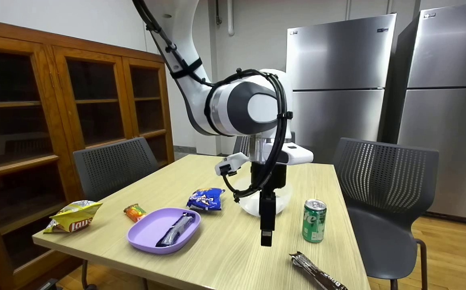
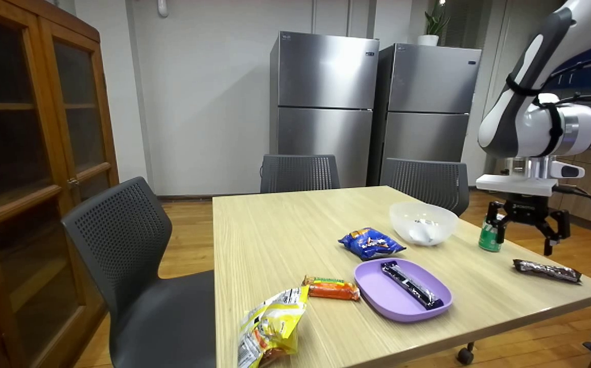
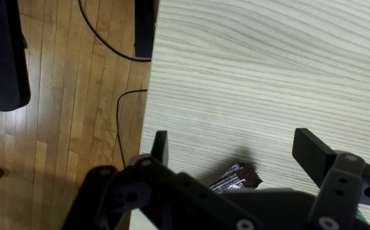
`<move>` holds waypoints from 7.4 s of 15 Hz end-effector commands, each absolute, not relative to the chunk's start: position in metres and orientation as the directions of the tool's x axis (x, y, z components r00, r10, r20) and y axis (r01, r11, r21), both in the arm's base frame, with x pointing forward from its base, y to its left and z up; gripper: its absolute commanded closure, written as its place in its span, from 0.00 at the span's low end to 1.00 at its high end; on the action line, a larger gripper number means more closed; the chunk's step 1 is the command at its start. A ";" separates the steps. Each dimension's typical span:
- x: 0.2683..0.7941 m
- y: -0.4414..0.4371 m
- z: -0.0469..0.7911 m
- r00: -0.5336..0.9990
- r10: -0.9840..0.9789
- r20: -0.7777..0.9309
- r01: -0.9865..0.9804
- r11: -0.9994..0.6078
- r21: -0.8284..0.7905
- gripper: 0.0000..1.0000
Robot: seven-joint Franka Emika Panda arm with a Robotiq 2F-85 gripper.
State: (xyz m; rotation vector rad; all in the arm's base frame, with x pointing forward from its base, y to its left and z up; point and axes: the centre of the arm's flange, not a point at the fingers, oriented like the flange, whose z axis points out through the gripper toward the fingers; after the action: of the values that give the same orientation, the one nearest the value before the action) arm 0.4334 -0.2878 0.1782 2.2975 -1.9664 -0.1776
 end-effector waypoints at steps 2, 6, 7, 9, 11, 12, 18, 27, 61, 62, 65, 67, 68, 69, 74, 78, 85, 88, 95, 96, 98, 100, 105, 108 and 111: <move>0.434 -0.292 0.177 0.093 -0.995 -0.021 -0.981 -0.095 0.167 0.00; 0.433 -0.307 0.170 -0.014 -1.000 -0.020 -0.986 0.010 0.168 0.00; 0.433 -0.313 0.167 -0.049 -0.999 -0.020 -0.985 0.045 0.169 0.00; 0.434 -0.326 0.161 -0.117 -0.993 -0.018 -0.979 0.112 0.169 0.00; 0.435 -0.338 0.154 -0.177 -0.984 -0.017 -0.970 0.171 0.170 0.00; 0.435 -0.342 0.152 -0.203 -0.979 -0.015 -0.966 0.197 0.170 0.00; 0.438 -0.359 0.134 -0.308 -0.951 0.018 -0.934 0.306 0.184 0.00; 0.443 -0.384 0.113 -0.406 -0.911 0.074 -0.891 0.412 0.189 0.00; 0.414 -0.361 0.177 -0.170 -0.980 0.105 -0.963 0.188 0.191 0.96; 0.412 -0.356 0.183 -0.143 -0.984 0.107 -0.969 0.162 0.189 0.96; 0.411 -0.333 0.195 -0.056 -0.992 0.114 -0.980 0.076 0.183 0.96; 0.411 -0.316 0.201 0.014 -0.992 0.126 -0.985 0.008 0.173 0.96; 0.411 -0.307 0.203 0.050 -0.990 0.133 -0.985 -0.027 0.170 0.96; 0.412 -0.298 0.205 0.087 -0.986 0.139 -0.984 -0.064 0.166 0.96; 0.417 -0.253 0.210 0.296 -0.937 0.184 -0.953 -0.277 0.119 0.96; 0.422 -0.220 0.218 0.427 -0.887 0.178 -0.904 -0.417 0.093 0.96; 0.422 -0.191 0.242 0.687 -0.710 0.156 -0.722 -0.690 0.040 0.96; 0.417 -0.186 0.245 0.793 -0.590 0.154 -0.602 -0.798 0.039 0.96; 0.409 -0.174 0.239 0.937 -0.313 0.157 -0.320 -0.947 0.021 0.96; 0.410 -0.170 0.237 0.946 -0.287 0.152 -0.293 -0.956 0.020 0.96; 0.413 -0.159 0.234 0.962 -0.237 0.135 -0.241 -0.970 0.014 0.96; 0.418 -0.147 0.232 0.970 -0.204 0.130 -0.206 -0.978 0.006 0.96; 0.436 -0.115 0.222 0.977 -0.177 0.117 -0.179 -0.984 0.009 0.96; 0.441 -0.101 0.215 0.984 -0.148 0.100 -0.149 -0.989 0.005 0.96; 0.446 -0.086 0.207 0.989 -0.117 0.090 -0.118 -0.993 0.008 0.96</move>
State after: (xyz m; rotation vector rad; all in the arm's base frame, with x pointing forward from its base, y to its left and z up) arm 0.4342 -0.0987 0.2123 3.1106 -0.2066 0.1465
